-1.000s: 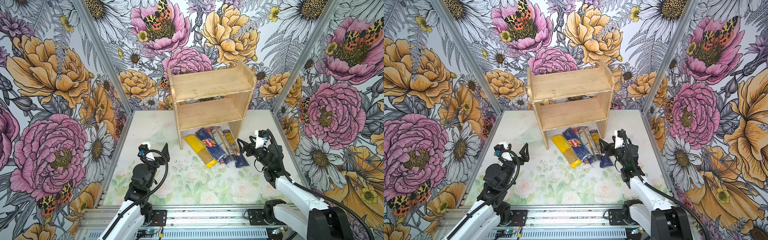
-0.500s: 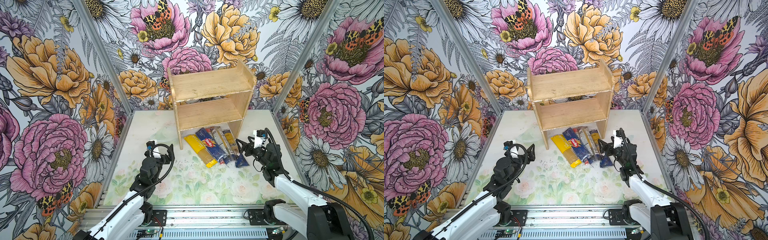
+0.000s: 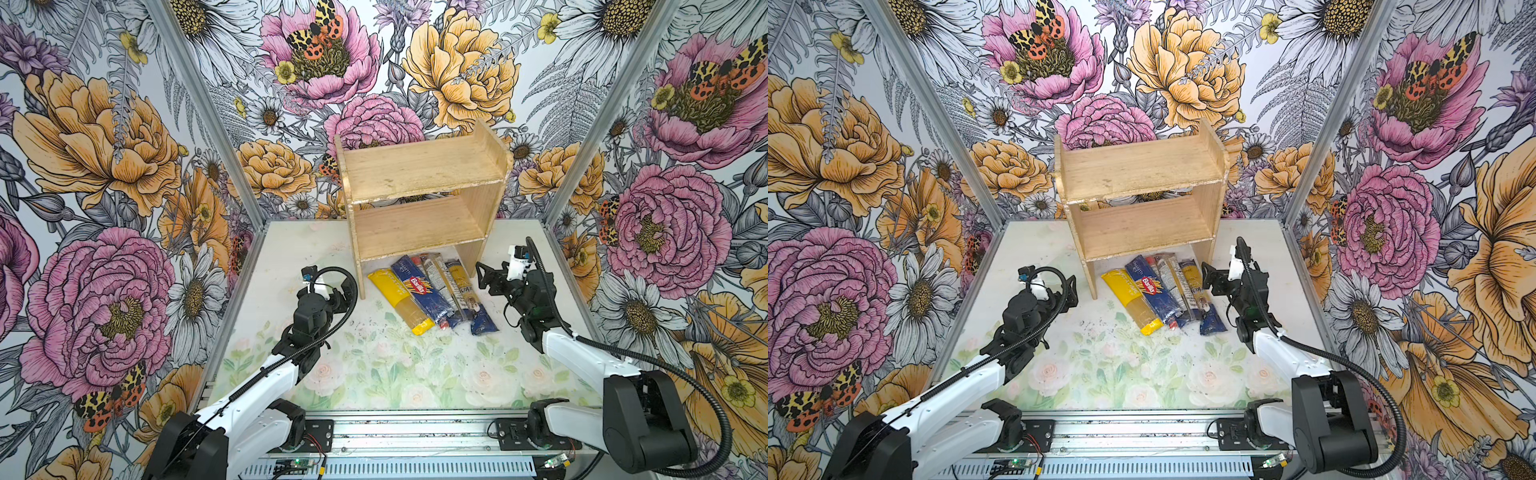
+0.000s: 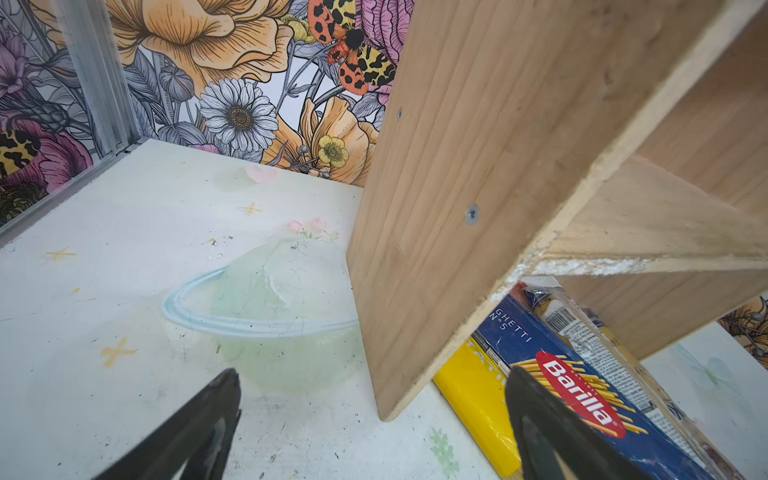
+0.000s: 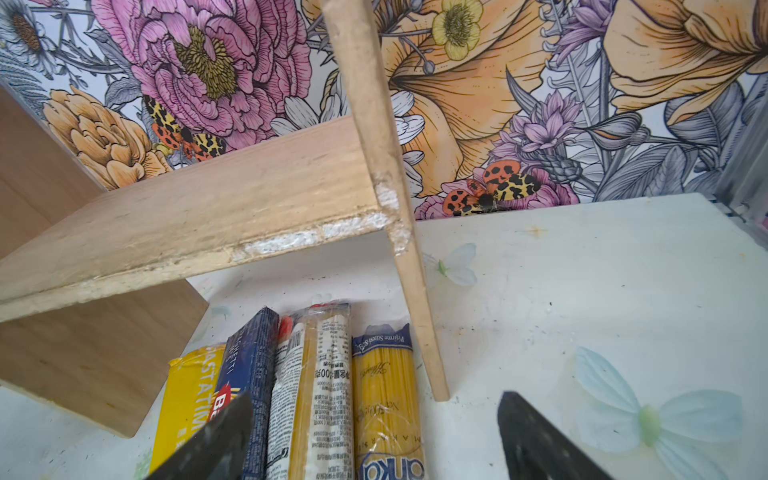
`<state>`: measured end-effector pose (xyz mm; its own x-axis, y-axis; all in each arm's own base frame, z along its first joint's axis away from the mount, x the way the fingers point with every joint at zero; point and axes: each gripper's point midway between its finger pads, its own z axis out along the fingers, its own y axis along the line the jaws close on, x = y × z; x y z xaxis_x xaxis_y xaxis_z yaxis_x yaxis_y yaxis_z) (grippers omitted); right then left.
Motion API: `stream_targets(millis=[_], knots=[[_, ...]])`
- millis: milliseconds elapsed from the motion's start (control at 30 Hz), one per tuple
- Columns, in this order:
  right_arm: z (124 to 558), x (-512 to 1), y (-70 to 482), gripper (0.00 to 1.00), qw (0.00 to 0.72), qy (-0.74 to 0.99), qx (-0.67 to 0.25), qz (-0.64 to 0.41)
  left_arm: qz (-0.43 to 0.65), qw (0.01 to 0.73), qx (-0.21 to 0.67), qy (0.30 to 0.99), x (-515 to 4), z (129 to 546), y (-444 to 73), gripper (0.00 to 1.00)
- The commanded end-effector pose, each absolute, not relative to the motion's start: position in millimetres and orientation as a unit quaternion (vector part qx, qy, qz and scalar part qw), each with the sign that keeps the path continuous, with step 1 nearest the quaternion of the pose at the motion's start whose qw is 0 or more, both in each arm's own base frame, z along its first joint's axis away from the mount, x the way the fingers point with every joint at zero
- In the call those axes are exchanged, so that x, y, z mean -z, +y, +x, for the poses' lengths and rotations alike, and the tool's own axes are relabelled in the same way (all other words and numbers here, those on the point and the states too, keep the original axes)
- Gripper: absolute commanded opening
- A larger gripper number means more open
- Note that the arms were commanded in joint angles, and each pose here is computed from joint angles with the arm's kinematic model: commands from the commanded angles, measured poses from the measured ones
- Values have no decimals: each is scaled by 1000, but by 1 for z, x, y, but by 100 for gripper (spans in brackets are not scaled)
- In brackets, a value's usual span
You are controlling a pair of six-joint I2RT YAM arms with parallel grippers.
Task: Place and organize the pasta boxes and bags onto the shelf
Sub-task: 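Move the right gripper over the pasta packages while the left gripper hovers near the shelf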
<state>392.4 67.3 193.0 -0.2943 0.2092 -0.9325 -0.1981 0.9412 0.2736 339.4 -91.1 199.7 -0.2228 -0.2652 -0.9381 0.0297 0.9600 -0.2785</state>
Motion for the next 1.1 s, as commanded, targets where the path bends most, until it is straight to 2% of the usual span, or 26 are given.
stream_targets(millis=[0, 367, 767, 1067], knots=[[406, -207, 56, 93, 610, 774, -166, 22, -90, 638, 121, 755, -220, 349, -91, 99], [393, -189, 70, 92, 587, 786, -195, -1, -98, 612, 133, 773, -188, 351, -98, 99], [386, -169, 65, 92, 575, 799, -174, 26, -102, 603, 130, 781, -173, 343, -97, 99], [384, -154, 97, 92, 535, 810, -241, -20, -99, 591, 132, 790, -162, 343, -100, 99]])
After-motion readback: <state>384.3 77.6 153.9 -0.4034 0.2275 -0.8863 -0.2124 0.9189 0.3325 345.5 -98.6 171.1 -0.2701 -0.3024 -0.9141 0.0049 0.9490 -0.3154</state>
